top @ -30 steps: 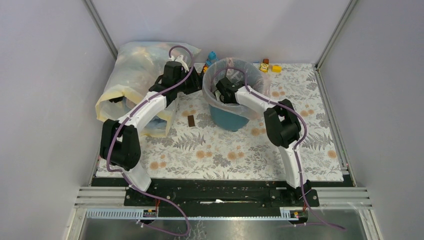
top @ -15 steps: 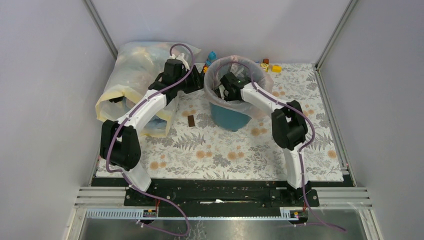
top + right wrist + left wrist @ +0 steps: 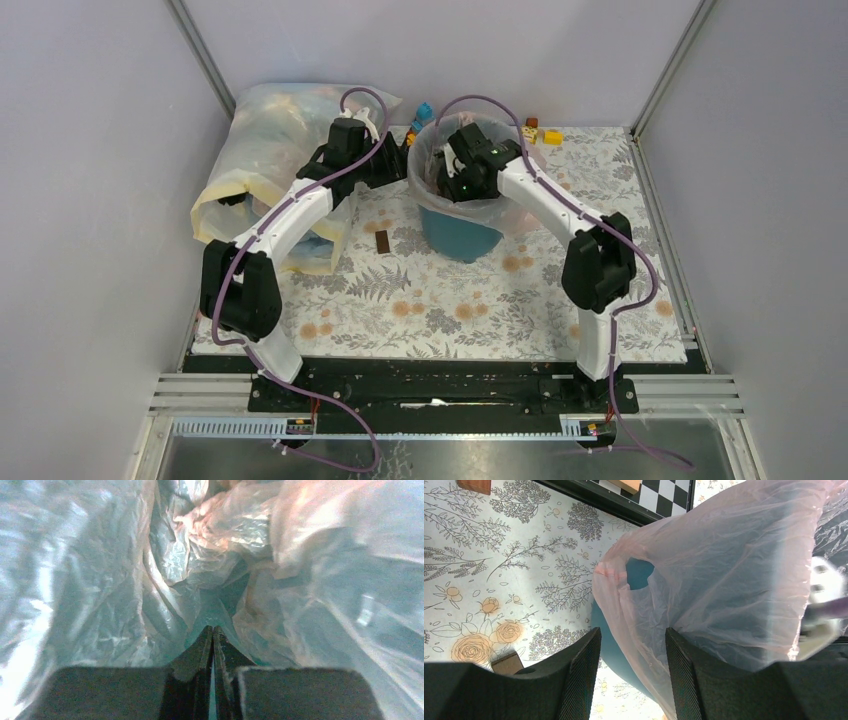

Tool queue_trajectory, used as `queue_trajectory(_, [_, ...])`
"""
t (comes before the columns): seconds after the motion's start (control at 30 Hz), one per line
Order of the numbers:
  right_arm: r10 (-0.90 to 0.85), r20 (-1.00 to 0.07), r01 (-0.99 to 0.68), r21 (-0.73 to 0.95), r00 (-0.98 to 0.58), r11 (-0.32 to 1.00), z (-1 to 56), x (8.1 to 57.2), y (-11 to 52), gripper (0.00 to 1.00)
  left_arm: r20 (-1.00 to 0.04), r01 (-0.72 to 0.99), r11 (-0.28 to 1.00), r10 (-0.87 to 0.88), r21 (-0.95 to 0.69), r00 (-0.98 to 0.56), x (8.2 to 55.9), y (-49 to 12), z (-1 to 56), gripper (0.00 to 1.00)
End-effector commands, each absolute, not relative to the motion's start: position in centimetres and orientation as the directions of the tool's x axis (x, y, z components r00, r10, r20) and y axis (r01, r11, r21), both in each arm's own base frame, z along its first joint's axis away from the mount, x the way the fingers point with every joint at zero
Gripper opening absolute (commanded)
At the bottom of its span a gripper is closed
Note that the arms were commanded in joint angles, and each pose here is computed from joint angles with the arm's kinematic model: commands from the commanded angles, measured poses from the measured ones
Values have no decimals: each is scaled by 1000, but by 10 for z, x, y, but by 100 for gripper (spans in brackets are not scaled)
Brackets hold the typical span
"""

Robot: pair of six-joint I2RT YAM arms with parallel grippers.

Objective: Put the trash bags into the trash bin

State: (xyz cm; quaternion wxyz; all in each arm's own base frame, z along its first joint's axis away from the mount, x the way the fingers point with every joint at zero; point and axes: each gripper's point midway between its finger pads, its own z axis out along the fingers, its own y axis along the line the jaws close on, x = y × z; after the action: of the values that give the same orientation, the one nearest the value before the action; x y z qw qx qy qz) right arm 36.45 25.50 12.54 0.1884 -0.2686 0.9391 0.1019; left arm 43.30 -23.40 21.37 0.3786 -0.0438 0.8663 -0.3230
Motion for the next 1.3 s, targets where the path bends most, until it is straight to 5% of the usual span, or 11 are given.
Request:
queue_trajectory(0.0, [-403,-591,-523,38,-699,851,207,382,255,10,-675,225,777,-318,-588,-666,438,-240,241,53])
queue_trajectory(0.17, [-372,-661,-480,-20,-652,877,242,391,244,10,-670,216,783,-315,-584,-672,438,-238,232,53])
queue_trajectory(0.33, [-286,-740,-399,-27,-608,916,274,391,230,27,-661,221,776,-310,-591,-683,438,-241,225,53])
queue_trajectory(0.7, [-32,-898,-178,52,-440,983,353,371,162,44,-670,214,789,-305,-575,-676,439,-238,226,53])
queue_trajectory(0.93, [186,-890,42,185,-416,982,324,352,87,56,-706,170,838,-308,-519,-638,440,-215,242,60])
queue_trajectory(1.27, [352,-828,71,359,-437,931,248,321,73,63,-774,157,857,-346,-491,-531,417,-187,311,68])
